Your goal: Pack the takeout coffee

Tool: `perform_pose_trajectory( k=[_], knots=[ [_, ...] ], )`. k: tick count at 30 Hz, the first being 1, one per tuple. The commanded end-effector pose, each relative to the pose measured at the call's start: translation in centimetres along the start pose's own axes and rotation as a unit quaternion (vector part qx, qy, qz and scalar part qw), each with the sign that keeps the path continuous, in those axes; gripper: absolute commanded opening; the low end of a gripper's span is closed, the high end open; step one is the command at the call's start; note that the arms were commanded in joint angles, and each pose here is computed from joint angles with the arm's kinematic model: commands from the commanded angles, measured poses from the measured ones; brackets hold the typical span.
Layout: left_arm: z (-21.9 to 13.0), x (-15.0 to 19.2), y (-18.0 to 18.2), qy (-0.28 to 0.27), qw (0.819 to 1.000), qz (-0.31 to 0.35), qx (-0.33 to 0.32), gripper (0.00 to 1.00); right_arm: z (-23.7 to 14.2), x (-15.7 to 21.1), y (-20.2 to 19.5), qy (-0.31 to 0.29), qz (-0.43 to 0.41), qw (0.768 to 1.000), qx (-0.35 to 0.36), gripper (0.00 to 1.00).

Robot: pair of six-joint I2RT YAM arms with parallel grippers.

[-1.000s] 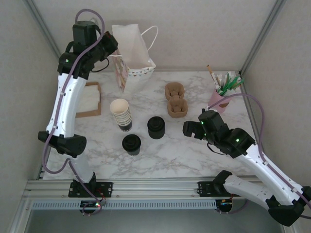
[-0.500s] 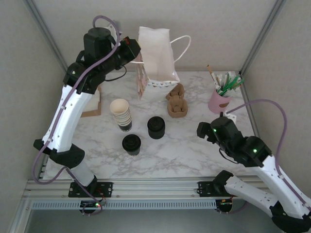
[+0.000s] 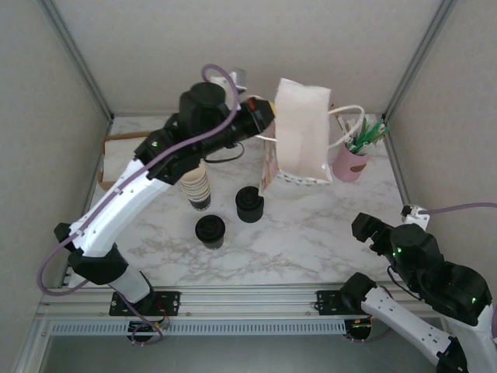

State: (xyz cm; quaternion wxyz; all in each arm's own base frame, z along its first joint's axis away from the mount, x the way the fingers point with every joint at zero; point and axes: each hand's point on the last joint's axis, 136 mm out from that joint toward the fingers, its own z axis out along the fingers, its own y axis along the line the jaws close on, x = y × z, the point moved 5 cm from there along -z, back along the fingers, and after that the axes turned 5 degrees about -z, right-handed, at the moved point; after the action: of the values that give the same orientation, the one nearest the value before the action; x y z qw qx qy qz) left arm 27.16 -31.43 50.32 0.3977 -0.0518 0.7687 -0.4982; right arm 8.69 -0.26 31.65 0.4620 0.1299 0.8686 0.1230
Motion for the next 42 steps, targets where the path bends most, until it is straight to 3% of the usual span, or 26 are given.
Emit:
perform_pose_trajectory(
  k=[1, 8, 12, 28, 42],
  knots=[
    [2.2, 2.4, -1.3, 0.006, 1.000, -0.012, 0.021, 0.00, -0.9, 0.2, -1.5, 0.000, 0.011, 1.000, 0.028, 0.99],
    [8.0, 9.5, -1.2, 0.074, 0.997, -0.025, 0.026, 0.00, -2.4, -0.1, -3.2, -0.011, 0.022, 0.998, 0.050, 0.99],
    [10.4, 11.4, -0.2, 0.082, 0.996, -0.037, 0.016, 0.00, -3.4, -0.4, -4.2, -0.020, 0.029, 0.998, 0.059, 0.99],
    [16.1, 14.9, 7.2, 0.061, 0.992, -0.107, -0.042, 0.00, -3.6, -0.5, -4.4, -0.015, 0.014, 0.997, 0.069, 0.99],
    [17.8, 14.4, 9.7, 0.053, 0.985, -0.162, 0.010, 0.00, -1.6, -0.2, -2.0, 0.012, -0.020, 0.998, 0.052, 0.99]
  ],
)
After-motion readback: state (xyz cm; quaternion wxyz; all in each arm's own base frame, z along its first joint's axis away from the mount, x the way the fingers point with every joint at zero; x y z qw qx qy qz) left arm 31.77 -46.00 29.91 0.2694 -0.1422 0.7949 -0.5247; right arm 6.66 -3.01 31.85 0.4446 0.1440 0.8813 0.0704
